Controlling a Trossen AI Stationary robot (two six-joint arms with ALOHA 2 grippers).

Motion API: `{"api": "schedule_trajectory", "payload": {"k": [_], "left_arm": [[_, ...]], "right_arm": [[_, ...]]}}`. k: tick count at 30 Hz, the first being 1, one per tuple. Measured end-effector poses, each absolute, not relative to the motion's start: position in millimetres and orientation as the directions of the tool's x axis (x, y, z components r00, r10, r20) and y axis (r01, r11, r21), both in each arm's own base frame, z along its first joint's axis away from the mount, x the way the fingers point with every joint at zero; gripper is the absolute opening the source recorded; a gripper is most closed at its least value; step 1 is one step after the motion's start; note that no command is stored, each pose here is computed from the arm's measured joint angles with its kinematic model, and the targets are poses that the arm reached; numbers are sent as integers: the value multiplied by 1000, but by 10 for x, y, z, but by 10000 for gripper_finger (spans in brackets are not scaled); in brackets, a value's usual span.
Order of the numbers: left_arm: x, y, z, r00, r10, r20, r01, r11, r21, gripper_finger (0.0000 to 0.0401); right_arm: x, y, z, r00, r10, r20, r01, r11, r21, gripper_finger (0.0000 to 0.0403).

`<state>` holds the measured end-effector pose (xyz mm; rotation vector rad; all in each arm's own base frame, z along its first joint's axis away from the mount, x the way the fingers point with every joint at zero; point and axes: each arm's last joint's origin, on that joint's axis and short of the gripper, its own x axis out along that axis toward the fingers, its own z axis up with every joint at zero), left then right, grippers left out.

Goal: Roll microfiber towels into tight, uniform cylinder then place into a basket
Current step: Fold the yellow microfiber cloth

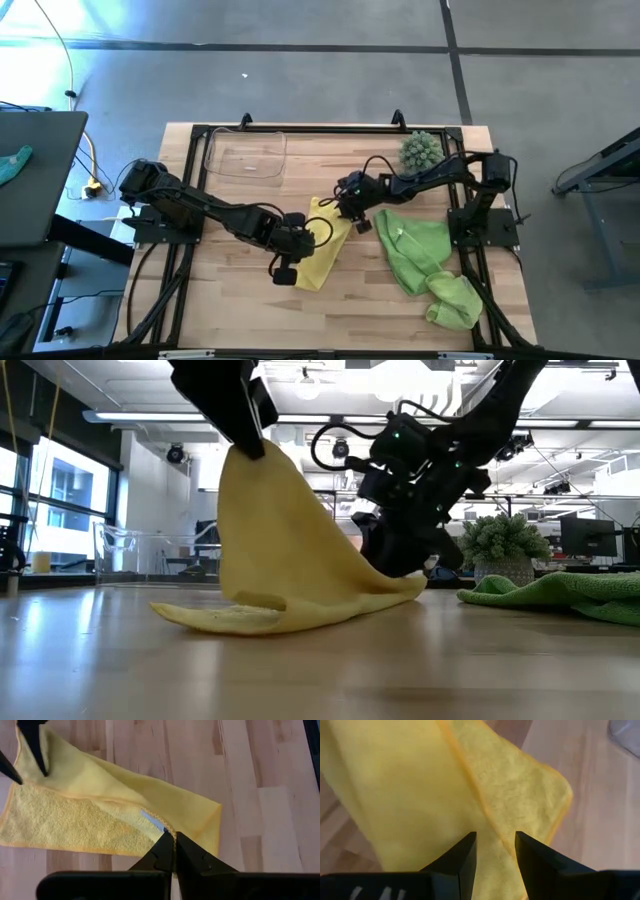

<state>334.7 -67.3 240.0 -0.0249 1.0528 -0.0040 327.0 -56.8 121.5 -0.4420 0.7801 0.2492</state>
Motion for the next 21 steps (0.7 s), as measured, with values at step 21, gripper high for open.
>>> {"api": "schedule_trajectory", "payload": {"k": [21], "left_arm": [[3348, -671, 2397, 495, -5, -869, -13, 1000, -14, 3]], "right_arm": [[3210, -725, 1138, 647, 20, -762, -339, 903, -265, 126]]}}
